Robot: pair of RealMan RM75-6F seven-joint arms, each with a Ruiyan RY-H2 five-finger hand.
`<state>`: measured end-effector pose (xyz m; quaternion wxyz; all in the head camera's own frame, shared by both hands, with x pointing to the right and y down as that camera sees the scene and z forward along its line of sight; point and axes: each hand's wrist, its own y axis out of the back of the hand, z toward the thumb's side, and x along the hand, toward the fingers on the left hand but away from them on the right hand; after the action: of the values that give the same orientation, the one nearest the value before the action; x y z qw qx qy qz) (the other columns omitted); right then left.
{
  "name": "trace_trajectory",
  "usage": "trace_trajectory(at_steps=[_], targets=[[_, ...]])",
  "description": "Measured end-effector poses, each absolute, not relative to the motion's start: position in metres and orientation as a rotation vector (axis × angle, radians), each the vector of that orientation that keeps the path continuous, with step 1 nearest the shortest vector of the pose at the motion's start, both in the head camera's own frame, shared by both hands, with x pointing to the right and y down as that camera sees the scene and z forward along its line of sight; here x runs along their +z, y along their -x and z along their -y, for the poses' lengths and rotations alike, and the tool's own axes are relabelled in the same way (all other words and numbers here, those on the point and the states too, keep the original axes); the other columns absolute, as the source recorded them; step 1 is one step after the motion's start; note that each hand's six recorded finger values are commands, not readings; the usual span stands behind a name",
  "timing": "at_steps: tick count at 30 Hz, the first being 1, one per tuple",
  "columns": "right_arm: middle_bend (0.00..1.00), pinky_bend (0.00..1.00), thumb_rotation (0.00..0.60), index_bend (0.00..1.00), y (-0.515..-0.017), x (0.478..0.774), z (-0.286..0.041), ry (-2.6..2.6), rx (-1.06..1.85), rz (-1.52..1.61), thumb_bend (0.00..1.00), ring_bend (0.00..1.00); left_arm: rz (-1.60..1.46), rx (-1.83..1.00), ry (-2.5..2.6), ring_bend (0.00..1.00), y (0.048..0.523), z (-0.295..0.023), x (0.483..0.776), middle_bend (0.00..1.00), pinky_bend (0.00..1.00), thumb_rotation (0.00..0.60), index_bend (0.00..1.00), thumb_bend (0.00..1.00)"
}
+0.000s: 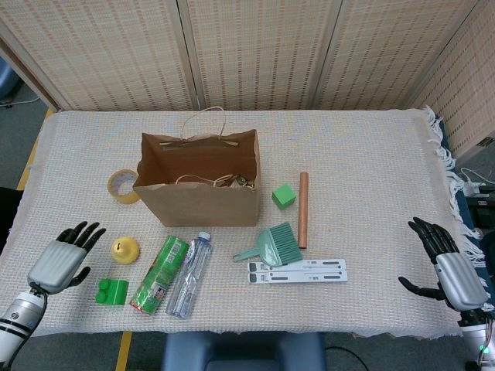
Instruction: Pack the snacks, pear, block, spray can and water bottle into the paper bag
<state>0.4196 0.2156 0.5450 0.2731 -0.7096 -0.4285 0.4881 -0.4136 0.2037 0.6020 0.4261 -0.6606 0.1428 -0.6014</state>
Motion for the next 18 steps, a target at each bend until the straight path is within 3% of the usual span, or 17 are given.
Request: trace_trajectory(at_steps=[7,18], targets=[[0.0,0.02,0.6,0.0,-0.421,0.547,-0.217,1.909,1.334,1.136,0.06,0.0,-0.218,-1.459,1.683,0.0,0.388,-0.21,0.627,0.0,0.17,0.6,0.0,0.36],[0.0,0.02,0.6,0.0,-0.421,0.547,-0.218,1.92,1.351,1.129,0.06,0.0,-0.14,-1.446,1.708,0.0,0.353,-0.191,0.661,0.0,0.16,0.6,0.0,0.36]])
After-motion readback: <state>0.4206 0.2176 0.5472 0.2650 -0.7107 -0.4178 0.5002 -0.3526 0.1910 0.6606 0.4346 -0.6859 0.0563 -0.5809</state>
